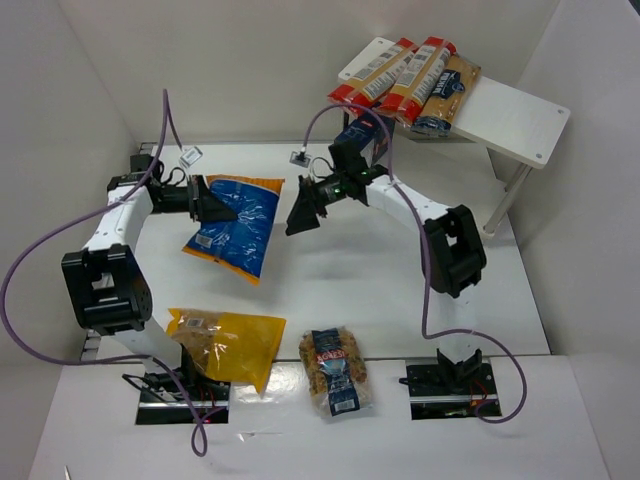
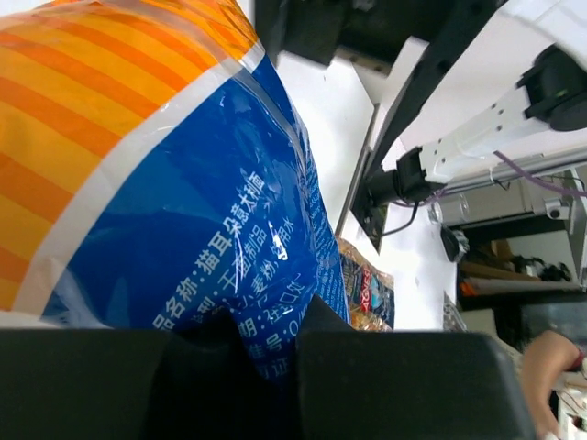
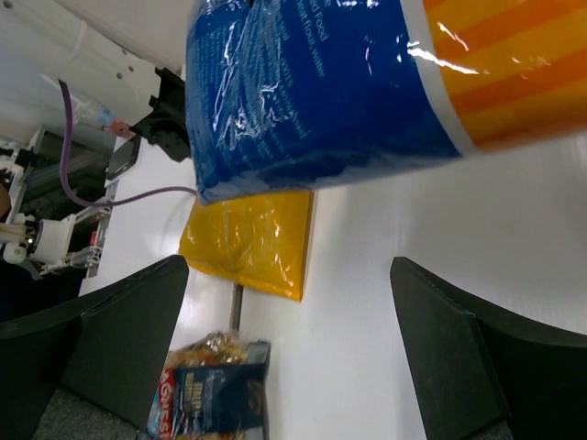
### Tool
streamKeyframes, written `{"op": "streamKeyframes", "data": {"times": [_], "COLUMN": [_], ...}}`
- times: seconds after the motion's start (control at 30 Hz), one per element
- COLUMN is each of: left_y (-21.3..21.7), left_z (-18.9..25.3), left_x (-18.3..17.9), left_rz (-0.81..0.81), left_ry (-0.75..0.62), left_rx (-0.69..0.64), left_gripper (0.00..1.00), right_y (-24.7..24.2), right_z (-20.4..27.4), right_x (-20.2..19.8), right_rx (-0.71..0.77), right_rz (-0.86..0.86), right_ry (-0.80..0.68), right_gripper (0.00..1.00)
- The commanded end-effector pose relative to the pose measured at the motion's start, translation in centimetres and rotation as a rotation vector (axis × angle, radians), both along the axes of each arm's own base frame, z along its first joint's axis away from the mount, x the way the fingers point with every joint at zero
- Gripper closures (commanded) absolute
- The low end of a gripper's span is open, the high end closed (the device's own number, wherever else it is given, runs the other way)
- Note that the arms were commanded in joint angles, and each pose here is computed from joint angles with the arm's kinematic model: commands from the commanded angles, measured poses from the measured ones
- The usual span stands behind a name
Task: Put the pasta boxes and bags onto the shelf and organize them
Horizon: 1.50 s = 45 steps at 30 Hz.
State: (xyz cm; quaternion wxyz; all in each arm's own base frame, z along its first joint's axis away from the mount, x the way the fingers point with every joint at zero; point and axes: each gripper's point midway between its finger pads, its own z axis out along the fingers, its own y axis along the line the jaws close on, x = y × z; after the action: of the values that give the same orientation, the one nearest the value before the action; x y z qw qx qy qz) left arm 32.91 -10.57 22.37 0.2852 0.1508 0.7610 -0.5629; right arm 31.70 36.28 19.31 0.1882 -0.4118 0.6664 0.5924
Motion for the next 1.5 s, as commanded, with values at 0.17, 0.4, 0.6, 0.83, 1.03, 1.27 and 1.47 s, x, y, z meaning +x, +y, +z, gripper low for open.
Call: {"op": "streamKeyframes", "data": {"times": [0.17, 0.4, 0.6, 0.83, 1.03, 1.27, 1.47], "left_y": [1.2, 3.5, 5.0, 6.1, 6.3, 6.3, 6.3], "left_z": [12.5, 14.3, 14.9, 15.9, 17.2, 16.6, 16.1], "left_x": [-3.3, -3.3, -1.4, 1.1, 2.1, 2.1, 2.2], "left_rz": [-0.062, 0.026, 0.086, 0.08, 0.06, 0.065, 0.069], "left_ry": [-0.272, -0.314, -0.36, -0.378, -0.386, -0.363, -0.35], "left_rx": [-0.285, -0.266, -0.255, -0.248, -0.244, -0.253, -0.258], "left_gripper": [1.0, 1.0, 1.0, 1.0, 1.0, 1.0, 1.0], "right_y": [5.7, 7.8, 9.0, 7.2, 7.8, 10.1, 12.9], "right_z": [4.1, 7.7, 9.4, 10.0, 10.7, 11.5, 11.3], "right_x": [1.2, 5.0, 7.4, 11.8, 12.5, 13.4, 12.8], "right_rx": [0.063, 0.095, 0.11, 0.114, 0.131, 0.206, 0.306], "right_rz": [0.087, -0.012, -0.085, -0.236, -0.244, -0.267, -0.26], "right_ry": [-0.026, -0.075, -0.12, -0.098, -0.073, -0.052, 0.054], "right_gripper": [0.01, 0.01, 0.01, 0.01, 0.01, 0.01, 0.01]}}
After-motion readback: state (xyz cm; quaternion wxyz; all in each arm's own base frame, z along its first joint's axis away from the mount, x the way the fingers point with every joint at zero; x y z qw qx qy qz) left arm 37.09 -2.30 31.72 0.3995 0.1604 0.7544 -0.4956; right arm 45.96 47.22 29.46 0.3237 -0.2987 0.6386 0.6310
